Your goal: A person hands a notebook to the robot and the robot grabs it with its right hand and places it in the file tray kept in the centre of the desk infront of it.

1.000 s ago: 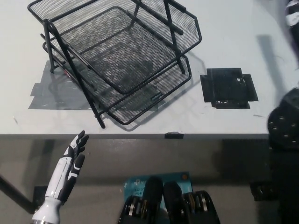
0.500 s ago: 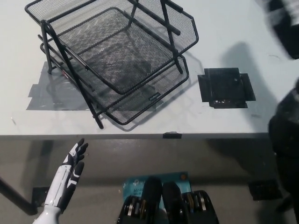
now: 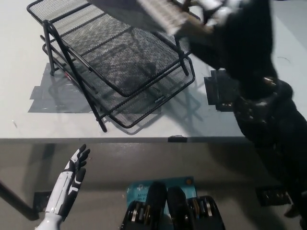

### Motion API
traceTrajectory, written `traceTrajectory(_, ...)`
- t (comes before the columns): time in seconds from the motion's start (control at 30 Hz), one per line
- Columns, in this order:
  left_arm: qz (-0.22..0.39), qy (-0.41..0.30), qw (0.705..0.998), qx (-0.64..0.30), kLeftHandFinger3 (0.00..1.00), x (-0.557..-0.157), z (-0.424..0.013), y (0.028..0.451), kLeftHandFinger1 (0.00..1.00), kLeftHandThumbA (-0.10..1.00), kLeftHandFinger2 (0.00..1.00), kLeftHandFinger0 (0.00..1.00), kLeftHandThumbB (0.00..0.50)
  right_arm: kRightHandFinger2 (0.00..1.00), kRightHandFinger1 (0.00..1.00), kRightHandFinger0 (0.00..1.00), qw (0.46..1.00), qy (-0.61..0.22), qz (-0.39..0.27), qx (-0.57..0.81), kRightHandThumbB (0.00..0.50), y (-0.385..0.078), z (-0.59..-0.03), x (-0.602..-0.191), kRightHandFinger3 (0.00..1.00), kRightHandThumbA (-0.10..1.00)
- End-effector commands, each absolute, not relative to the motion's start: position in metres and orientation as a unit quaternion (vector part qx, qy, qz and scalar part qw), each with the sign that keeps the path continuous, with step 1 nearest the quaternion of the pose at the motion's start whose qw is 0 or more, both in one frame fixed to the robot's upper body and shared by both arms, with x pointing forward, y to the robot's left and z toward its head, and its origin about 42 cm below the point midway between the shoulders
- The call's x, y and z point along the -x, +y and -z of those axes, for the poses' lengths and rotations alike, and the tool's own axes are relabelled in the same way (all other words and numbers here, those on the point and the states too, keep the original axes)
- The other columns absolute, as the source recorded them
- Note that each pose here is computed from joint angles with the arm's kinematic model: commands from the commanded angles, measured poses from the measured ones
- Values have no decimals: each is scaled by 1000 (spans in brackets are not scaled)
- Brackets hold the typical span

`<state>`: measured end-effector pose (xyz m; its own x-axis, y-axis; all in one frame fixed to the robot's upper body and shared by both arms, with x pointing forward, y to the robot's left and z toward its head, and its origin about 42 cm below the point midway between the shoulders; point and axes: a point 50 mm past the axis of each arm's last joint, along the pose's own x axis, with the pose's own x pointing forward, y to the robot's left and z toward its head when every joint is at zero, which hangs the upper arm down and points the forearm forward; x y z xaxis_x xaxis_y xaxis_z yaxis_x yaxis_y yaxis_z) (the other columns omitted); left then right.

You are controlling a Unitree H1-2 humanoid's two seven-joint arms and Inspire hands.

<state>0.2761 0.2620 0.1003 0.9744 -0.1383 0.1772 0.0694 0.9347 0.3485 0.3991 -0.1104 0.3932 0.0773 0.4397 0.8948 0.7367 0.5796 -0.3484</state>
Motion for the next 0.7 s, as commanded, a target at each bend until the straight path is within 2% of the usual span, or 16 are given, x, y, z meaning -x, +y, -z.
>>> traceTrajectory(0.0, 60, -129, 975, -173, 1000, -275, -108, 262, 1000, 1000, 1000, 1000, 320, 0, 0, 0, 513, -717, 121, 457, 10, -99, -415, -409, 0, 719)
traceTrajectory(0.1, 65, -136, 975, -166, 1000, -276, -108, 262, 1000, 1000, 1000, 1000, 299, 0, 0, 0, 508, -700, 98, 493, 11, -96, -396, -420, 10, 775)
traceTrajectory(0.17, 65, -135, 974, -167, 1000, -277, -108, 262, 1000, 1000, 1000, 1000, 312, 0, 0, 0, 504, -698, 90, 500, 10, -95, -391, -423, 12, 773)
traceTrajectory(0.27, 64, -130, 976, -165, 1000, -279, -109, 263, 1000, 1000, 1000, 1000, 345, 0, 0, 0, 491, -689, 82, 526, 3, -99, -379, -432, 0, 834)
traceTrajectory(0.43, 63, -128, 976, -165, 1000, -278, -109, 261, 1000, 1000, 1000, 1000, 335, 0, 0, 0, 490, -685, 74, 534, 0, -105, -374, -442, 8, 795)
traceTrajectory(0.5, 65, -133, 974, -170, 1000, -277, -110, 261, 1000, 1000, 1000, 1000, 300, 0, 0, 0, 471, -680, 53, 560, 1, -108, -365, -445, 0, 789)
traceTrajectory(0.57, 66, -137, 973, -175, 1000, -278, -111, 261, 1000, 1000, 1000, 998, 291, 0, 0, 0, 457, -680, 35, 573, 7, -110, -359, -446, 0, 801)
traceTrajectory(0.67, 65, -135, 973, -174, 1000, -280, -110, 261, 1000, 1000, 1000, 997, 302, 0, 0, 0, 434, -681, 1, 589, 21, -114, -345, -447, 1, 766)
